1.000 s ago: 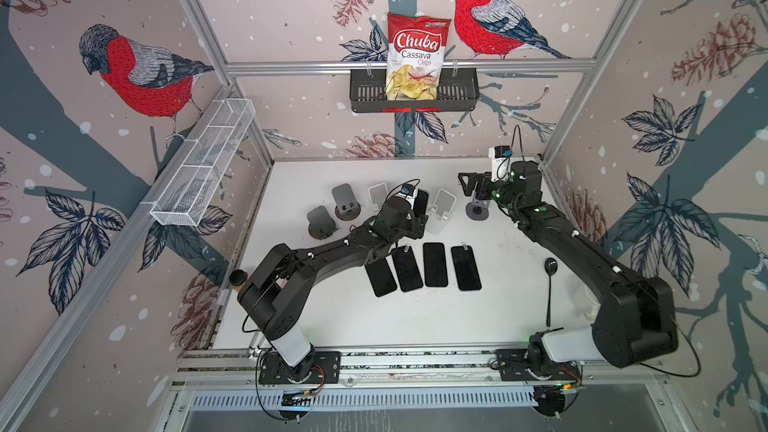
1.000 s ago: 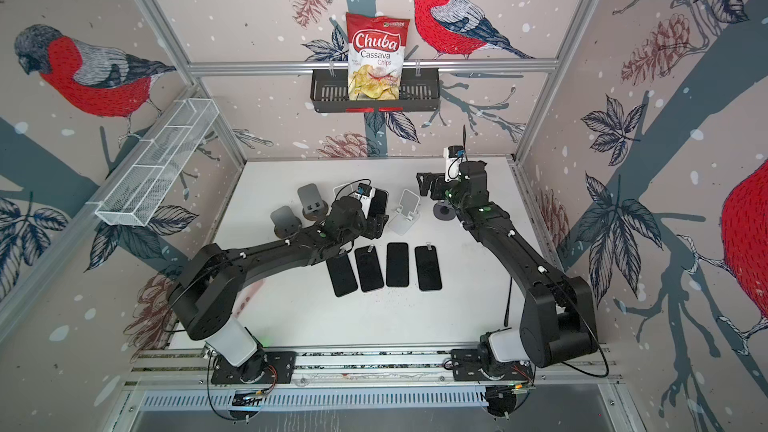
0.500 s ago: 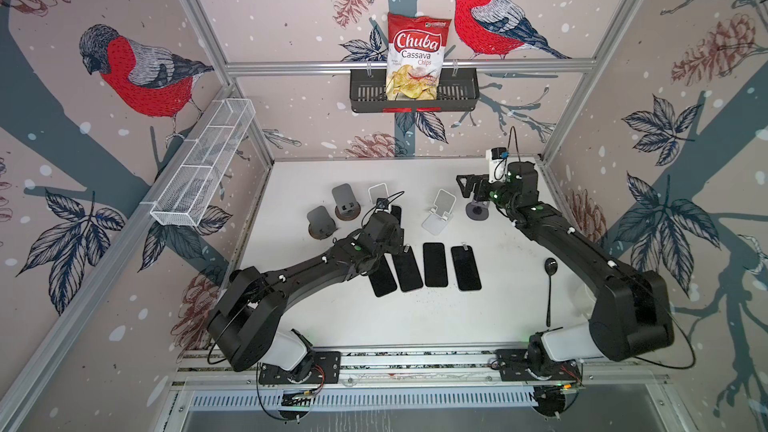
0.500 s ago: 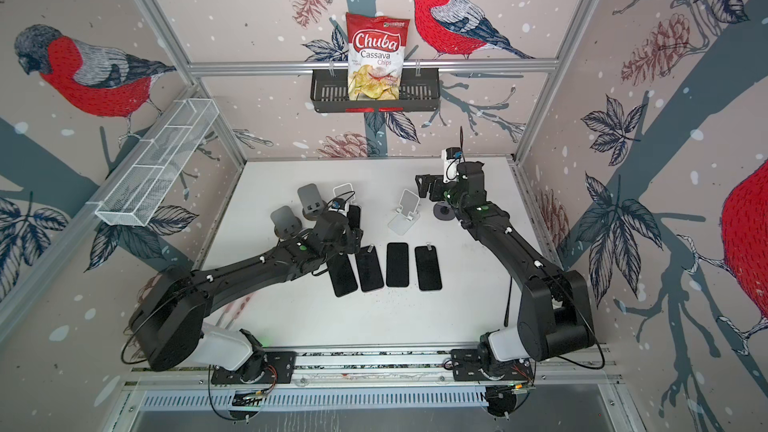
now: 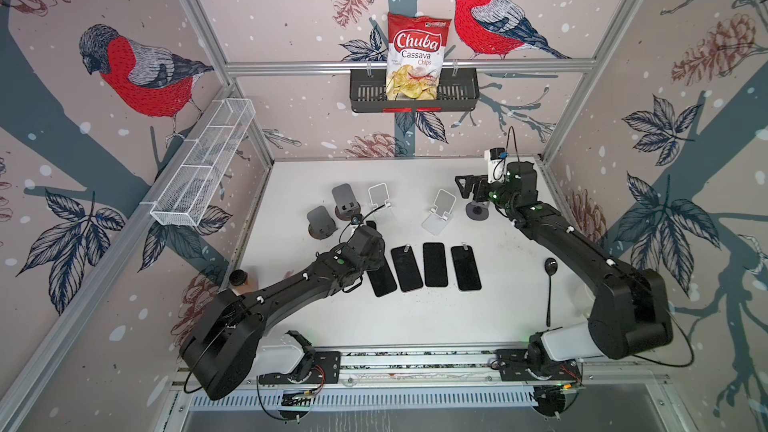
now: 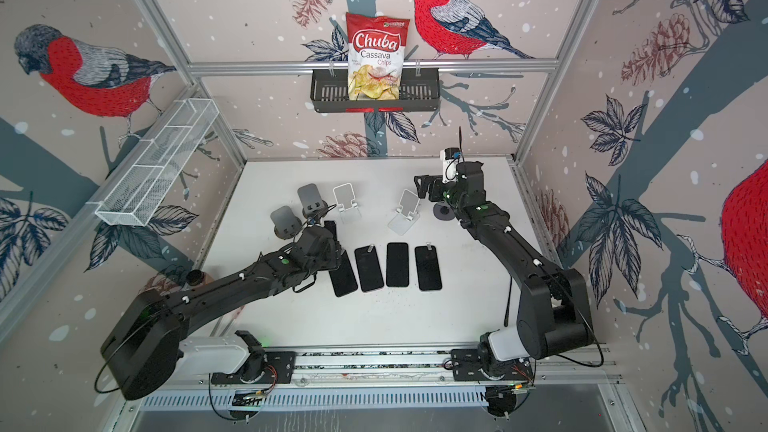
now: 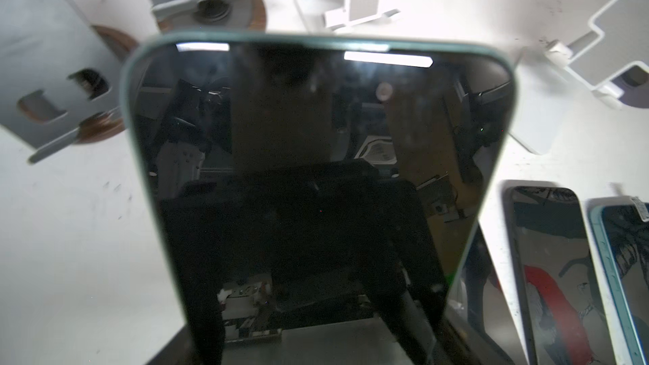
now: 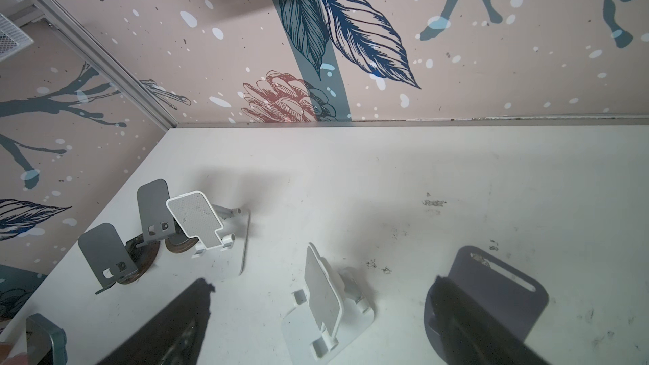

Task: Remove the phone from the phone stand
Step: Place the phone at the middle-left of the table.

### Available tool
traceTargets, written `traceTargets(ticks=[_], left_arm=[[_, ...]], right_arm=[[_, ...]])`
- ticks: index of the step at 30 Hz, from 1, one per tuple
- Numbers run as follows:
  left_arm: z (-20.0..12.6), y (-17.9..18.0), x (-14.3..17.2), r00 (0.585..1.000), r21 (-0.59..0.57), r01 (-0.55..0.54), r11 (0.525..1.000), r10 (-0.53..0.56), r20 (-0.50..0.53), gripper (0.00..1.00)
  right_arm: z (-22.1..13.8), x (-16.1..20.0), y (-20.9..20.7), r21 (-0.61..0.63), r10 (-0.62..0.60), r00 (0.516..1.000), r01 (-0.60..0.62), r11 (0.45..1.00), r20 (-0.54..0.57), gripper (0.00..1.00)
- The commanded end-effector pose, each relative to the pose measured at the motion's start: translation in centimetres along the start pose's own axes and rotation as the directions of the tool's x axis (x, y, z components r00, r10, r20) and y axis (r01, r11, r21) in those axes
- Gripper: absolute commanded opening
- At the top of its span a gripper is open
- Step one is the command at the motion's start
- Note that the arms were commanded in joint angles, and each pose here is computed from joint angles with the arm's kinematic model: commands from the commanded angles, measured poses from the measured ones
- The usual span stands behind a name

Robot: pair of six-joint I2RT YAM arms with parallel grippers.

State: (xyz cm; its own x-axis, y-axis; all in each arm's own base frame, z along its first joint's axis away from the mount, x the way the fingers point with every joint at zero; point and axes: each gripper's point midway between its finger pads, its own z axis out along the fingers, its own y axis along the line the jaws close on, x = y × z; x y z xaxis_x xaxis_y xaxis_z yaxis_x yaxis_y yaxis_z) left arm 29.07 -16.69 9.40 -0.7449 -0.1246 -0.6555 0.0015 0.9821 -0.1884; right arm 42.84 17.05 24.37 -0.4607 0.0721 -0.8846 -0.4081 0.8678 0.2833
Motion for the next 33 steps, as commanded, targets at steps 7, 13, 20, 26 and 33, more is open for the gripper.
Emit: traceTargets(ticks=[7,13,20,26,33], left_arm=[[-0.5,2.5,1.2,0.996,-0.067,0.08,0.994,-0.082,-0.019,0.41],[-0.6,3.1,2.0,0.994,-0.084,0.095,0.992,-0.099,-0.043,0.41],[-0.5,4.2,3.2,0.989,-0.123,0.114,0.986,-0.124,-0.076,0.41],[-0.3,4.4,4.0,0.984,-0.129,0.135,0.982,-0.148,-0.103,0.41],[0.7,4.8,5.5,0.973,-0.146,0.145,0.979,-0.167,-0.157,0.41]], right_arm=[[-0.2,-0.3,0.2,-0.006,-0.007,1.0,0.007,1.0,0.006,0.99],[-0.2,-0.3,0.2,-0.006,-0.009,1.0,0.009,1.0,0.006,0.99],[-0.2,-0.1,0.4,-0.018,-0.008,1.0,0.008,1.0,0.003,0.99],[-0.3,-0.1,0.7,-0.03,-0.008,1.0,0.008,1.0,0.007,0.99],[-0.2,0.1,0.8,-0.036,-0.005,1.0,0.005,0.999,0.003,0.99]])
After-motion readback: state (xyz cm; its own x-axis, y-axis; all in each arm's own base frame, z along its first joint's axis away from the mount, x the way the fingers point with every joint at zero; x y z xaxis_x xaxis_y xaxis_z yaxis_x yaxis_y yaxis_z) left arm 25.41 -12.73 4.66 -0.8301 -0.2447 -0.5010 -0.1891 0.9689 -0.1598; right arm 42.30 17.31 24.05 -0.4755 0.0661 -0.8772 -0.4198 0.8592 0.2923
